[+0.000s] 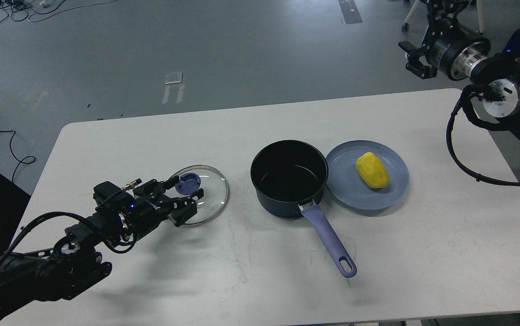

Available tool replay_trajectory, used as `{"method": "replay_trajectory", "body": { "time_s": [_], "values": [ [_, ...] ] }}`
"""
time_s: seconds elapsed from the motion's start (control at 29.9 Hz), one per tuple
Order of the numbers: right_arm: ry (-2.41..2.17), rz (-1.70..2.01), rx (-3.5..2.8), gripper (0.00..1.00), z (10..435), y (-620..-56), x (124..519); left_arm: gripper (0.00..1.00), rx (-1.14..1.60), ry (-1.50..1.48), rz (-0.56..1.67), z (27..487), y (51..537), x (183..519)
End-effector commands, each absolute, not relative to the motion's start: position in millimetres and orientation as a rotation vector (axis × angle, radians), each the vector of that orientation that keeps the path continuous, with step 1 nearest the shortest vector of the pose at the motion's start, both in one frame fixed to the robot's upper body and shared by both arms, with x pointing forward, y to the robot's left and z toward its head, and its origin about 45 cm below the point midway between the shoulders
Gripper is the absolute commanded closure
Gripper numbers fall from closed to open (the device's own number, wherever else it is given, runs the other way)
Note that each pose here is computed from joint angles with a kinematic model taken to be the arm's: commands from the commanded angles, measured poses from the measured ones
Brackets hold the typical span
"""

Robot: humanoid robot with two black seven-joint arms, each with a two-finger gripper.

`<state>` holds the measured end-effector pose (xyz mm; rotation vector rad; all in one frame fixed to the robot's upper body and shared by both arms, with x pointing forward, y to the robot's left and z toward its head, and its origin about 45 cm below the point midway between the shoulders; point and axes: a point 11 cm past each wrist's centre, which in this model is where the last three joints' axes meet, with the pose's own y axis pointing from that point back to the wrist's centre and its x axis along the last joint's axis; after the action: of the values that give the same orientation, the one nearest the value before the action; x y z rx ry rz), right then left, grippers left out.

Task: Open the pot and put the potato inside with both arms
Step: 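Lower the glass lid onto the table beside the saucepan, then open the left gripper and withdraw it away from the lid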

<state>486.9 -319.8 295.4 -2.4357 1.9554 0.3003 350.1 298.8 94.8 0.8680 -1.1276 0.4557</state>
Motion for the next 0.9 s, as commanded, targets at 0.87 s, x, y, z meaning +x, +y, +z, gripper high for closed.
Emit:
{"method": "replay_trajectory", "body": {
  "time_s": [0.87],
  "values": [
    [1.962,0.271,-2.429,0.0,304.2,-327.7,486.6,0.02,0.726,-1.143,0.932,254.3,321.9,456.2]
  ]
}}
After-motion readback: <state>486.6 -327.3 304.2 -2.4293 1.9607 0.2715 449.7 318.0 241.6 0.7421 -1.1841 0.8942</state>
